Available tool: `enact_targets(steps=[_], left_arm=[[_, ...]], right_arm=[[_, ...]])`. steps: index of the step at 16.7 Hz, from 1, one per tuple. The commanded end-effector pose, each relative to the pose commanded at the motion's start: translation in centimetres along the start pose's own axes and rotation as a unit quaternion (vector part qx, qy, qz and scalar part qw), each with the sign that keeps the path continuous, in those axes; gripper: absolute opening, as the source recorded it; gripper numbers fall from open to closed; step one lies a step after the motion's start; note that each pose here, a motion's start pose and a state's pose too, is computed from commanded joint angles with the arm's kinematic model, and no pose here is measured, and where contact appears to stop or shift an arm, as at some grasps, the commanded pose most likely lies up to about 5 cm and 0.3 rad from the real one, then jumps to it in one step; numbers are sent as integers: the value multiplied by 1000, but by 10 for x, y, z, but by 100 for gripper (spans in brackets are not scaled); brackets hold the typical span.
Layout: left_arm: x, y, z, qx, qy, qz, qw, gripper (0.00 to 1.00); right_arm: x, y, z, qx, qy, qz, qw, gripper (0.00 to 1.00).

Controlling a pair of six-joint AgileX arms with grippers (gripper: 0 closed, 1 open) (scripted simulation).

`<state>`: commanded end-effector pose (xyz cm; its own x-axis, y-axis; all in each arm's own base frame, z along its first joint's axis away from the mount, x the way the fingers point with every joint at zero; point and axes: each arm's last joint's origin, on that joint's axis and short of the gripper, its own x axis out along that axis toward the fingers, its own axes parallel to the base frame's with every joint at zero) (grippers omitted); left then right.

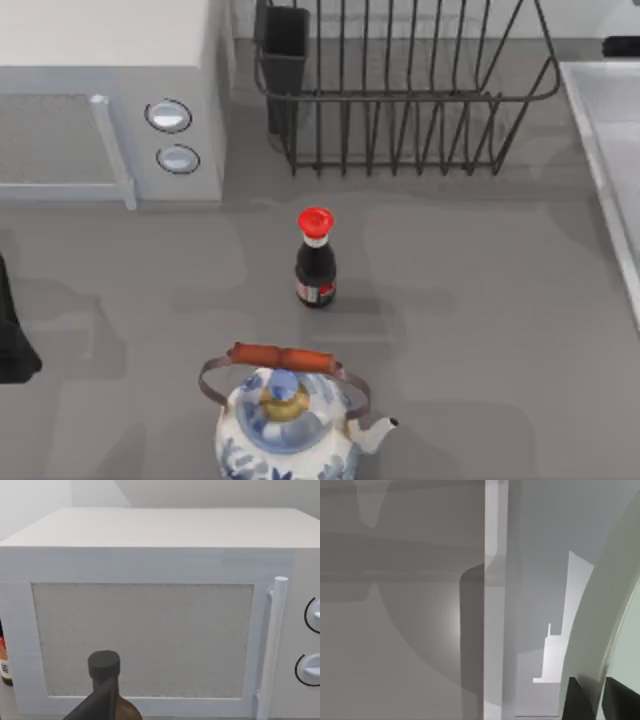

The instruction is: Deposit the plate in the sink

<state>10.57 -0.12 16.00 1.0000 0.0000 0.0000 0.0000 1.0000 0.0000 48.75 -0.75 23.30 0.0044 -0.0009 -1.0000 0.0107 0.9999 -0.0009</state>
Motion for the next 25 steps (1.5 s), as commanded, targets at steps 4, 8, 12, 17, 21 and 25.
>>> enact_targets(steps=[4, 8, 12, 17, 21, 25], left_arm=[[0, 0, 0, 0, 0, 0, 1000, 100], [0, 0, 0, 0, 0, 0, 1000, 100], [0, 0, 0, 0, 0, 0, 1000, 100], [0, 0, 0, 0, 0, 0, 1000, 100], [0, 0, 0, 0, 0, 0, 1000, 100], [0, 0, 0, 0, 0, 0, 1000, 100]], right_arm=[[16, -26, 7, 0, 1, 0, 1000, 0], [16, -26, 7, 0, 1, 0, 1000, 8], [16, -26, 7, 0, 1, 0, 1000, 38], [16, -26, 7, 0, 1, 0, 1000, 75], [16, -26, 7, 0, 1, 0, 1000, 100], [16, -26, 7, 0, 1, 0, 1000, 100]])
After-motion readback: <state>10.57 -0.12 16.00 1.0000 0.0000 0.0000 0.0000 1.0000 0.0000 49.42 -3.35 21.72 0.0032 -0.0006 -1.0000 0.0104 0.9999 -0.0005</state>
